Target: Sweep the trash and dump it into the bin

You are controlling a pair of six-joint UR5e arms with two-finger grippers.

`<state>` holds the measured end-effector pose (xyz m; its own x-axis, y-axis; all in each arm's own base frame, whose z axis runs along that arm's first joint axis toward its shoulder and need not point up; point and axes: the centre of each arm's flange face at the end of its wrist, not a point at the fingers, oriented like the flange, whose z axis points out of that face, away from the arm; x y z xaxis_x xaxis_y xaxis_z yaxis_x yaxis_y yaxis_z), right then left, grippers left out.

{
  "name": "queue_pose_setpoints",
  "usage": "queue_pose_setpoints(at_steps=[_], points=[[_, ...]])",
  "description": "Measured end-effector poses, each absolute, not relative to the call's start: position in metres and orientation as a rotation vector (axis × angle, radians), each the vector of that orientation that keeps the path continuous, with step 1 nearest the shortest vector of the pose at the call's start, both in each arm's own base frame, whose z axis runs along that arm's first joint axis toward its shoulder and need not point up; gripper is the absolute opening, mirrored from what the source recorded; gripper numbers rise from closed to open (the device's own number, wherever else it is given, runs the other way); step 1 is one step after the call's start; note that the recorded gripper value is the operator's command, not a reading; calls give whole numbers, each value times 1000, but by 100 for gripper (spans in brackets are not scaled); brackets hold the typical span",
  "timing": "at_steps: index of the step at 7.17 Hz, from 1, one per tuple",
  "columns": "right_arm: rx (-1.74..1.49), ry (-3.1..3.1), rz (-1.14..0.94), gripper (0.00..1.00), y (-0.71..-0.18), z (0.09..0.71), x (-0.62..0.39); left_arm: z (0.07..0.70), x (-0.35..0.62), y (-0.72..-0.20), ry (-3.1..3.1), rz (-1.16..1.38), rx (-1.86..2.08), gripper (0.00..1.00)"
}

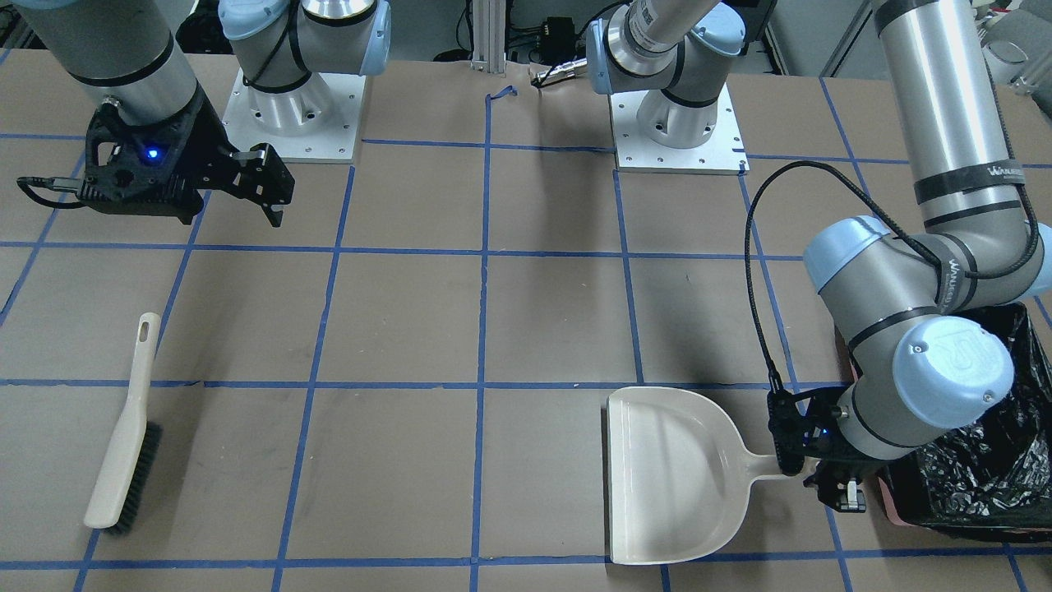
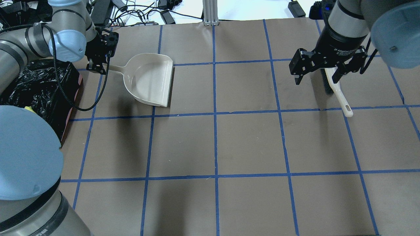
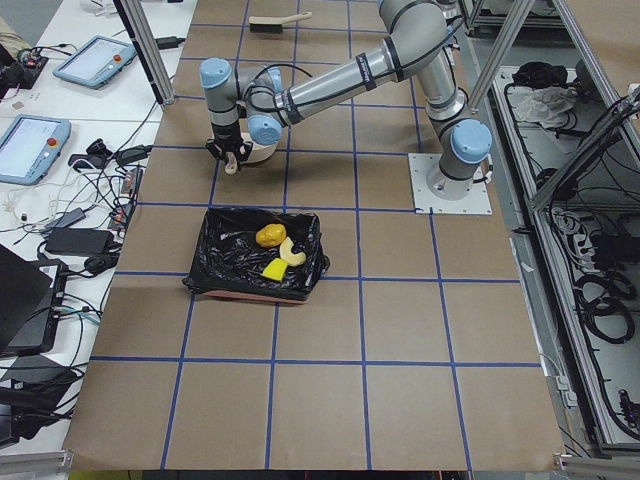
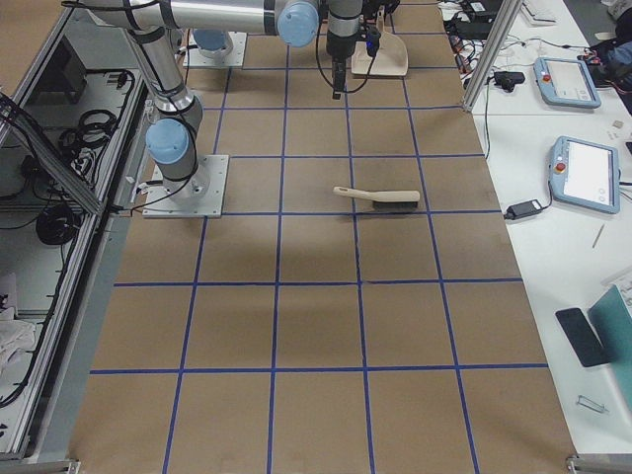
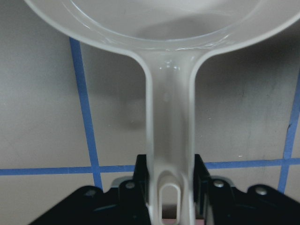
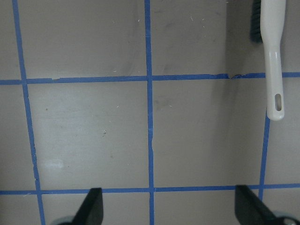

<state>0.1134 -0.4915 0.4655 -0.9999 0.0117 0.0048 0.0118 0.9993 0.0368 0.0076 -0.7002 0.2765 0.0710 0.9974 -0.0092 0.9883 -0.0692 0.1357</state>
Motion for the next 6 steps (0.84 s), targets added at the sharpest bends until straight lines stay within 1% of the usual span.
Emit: queue_pose_setpoints(at_steps=[2,3,4,6], points=[[-19,-3136,-54,100,-492,466,113,271,5,-695,2065,128,2251,0],[-19,-3135,-52,100,-492,466,113,268,4,-693,2072,129,2256,10],[-19,-3135,-51,100,-492,466,113,266,4,-692,2079,130,2255,38],[-19,-3136,-54,100,-492,466,113,263,5,-693,2090,128,2245,57]])
